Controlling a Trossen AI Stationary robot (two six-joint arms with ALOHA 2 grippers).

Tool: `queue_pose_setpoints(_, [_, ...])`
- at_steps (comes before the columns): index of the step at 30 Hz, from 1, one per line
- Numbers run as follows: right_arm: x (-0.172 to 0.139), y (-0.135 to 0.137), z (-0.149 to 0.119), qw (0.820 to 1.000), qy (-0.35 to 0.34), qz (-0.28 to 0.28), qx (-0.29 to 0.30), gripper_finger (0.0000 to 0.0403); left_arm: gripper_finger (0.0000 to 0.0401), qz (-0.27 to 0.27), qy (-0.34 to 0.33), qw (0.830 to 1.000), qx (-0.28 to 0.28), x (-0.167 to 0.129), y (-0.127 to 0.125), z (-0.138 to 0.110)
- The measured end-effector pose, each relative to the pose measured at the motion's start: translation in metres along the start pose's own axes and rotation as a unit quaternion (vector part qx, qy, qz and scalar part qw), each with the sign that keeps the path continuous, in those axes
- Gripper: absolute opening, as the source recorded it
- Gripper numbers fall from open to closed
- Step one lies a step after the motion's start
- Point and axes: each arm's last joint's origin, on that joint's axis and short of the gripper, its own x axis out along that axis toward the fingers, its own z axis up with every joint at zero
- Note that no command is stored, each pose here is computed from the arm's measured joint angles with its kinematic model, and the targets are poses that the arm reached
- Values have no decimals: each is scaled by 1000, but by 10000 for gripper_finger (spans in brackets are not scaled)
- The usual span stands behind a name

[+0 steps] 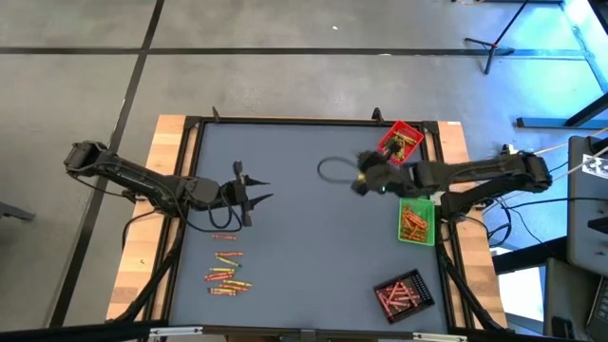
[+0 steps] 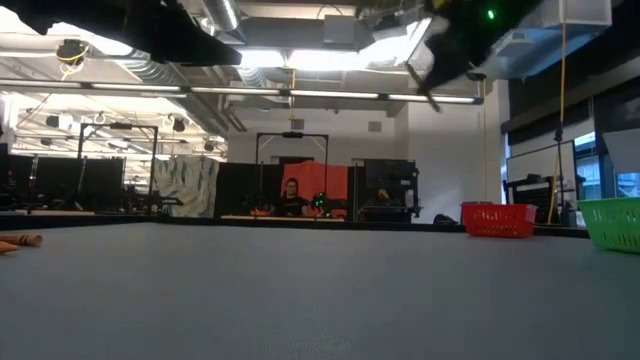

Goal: Sort crayons
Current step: Put the green crayon into the red bin

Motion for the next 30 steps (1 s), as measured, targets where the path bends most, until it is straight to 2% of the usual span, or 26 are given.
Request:
queue_pose_setpoints(7, [30,-50,-23,987,142,-65,48,21,131,0,0,1000,0,0,0,0])
queue_pose_setpoints(16, [65,-94,-55,957,247,-61,136,23,131,0,0,1000,0,0,0,0])
queue_pose_setpoints(24, [88,-119,-89,937,264,-107,204,23,131,-1,0,1000,1,0,0,0])
queue_pose_setpoints(30, [100,-123,-111,933,256,-98,231,24,131,-1,0,1000,1,0,0,0])
